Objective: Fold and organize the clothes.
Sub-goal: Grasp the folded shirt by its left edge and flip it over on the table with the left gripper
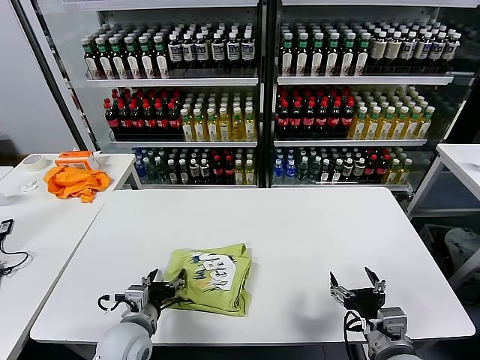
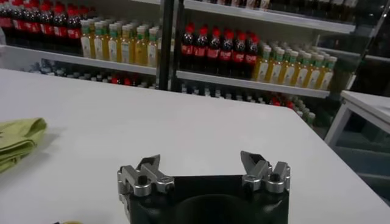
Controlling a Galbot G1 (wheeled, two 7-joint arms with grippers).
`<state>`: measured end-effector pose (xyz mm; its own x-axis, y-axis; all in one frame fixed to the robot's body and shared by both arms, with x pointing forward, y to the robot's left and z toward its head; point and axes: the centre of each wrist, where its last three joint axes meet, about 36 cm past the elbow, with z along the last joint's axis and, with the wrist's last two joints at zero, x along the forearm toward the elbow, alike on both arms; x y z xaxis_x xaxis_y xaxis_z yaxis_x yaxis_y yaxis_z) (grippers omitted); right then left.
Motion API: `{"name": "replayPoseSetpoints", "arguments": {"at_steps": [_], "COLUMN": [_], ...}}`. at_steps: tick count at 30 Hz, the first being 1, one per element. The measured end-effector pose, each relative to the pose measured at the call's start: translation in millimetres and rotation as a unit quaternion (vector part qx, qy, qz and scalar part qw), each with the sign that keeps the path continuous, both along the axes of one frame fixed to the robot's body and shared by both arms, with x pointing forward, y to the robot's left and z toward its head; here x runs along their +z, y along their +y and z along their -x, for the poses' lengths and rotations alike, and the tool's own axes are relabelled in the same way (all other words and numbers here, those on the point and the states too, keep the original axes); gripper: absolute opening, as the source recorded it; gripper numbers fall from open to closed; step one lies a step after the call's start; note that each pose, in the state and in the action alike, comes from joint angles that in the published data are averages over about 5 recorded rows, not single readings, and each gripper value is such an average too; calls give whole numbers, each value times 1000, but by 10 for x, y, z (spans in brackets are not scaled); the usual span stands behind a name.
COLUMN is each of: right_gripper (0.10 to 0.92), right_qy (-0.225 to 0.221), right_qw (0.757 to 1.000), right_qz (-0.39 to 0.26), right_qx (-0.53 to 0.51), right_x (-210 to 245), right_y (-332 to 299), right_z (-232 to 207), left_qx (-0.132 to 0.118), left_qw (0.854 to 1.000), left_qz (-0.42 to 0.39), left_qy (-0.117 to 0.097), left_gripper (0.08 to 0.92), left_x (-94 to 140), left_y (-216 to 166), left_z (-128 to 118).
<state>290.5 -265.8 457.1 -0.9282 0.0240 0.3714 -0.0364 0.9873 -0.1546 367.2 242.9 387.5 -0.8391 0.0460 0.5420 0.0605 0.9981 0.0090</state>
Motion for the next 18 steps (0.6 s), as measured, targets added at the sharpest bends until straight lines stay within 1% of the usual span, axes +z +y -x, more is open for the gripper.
{"name": "replayPoseSetpoints", "arguments": {"at_steps": [9,14,18], "right_gripper": [823,823,823], "right_qy": [-3,-4,-5], "right_qw": [1000,1000,1000], "right_qz": [1,3,6], "right_qx": [2,2,2], "right_x": [12,7,7], "right_y": [11,9,-8], "right_z": [-7,-28,-47], "left_qx": [-10,-10,-9], "left_qw": [999,999,999], "left_qz": [31,40,33], "left_qy": [7,3,-7], "left_gripper": [369,222,122], "left_x": [-65,-61,19], "left_y": [77,101,161], "left_z": [10,36,76]}}
